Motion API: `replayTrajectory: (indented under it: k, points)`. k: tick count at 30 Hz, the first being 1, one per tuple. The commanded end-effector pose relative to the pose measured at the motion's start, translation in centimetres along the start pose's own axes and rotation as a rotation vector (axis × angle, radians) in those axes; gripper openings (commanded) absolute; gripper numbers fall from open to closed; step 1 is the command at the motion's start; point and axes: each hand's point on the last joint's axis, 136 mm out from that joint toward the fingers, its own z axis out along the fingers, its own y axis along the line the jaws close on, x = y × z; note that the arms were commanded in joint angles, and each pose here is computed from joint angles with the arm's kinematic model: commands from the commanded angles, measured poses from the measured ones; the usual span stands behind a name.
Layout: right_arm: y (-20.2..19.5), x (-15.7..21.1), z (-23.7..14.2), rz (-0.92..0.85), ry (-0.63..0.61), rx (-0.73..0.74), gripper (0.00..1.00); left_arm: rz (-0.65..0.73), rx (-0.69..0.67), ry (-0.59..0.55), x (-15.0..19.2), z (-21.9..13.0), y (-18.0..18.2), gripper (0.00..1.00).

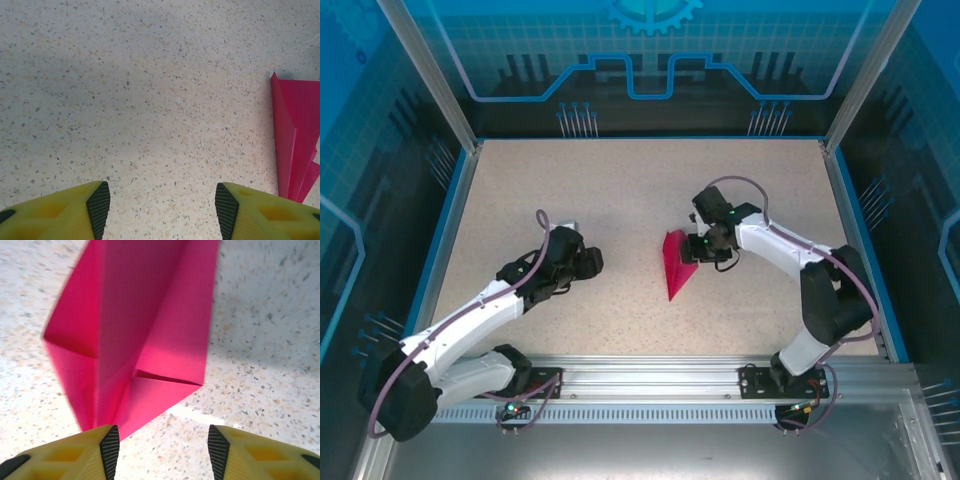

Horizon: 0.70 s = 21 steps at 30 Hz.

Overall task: Fold a paper plane with a square sheet of paper (fold left side to right side)
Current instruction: Move the paper plane to the center of the table.

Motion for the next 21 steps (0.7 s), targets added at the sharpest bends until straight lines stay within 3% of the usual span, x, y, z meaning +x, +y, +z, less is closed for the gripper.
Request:
replayTrajectory:
  k: [1, 7, 21]
  points:
    - [1.2, 1.7, -1.2, -0.012, 0.035, 0.061, 0.57, -0.021, -0.028, -0.033, -0.7, -0.5, 0.6, 0.63]
    - [2.6, 2.4, 1.4, 0.051, 0.081, 0.047, 0.67, -0.011, -0.023, -0.031, -0.7, -0.5, 0.5, 0.63]
    - [4.6, 2.7, 4.2, 0.029, 0.139, 0.026, 0.65, -0.005, -0.034, -0.025, -0.4, -0.2, 0.8, 0.64]
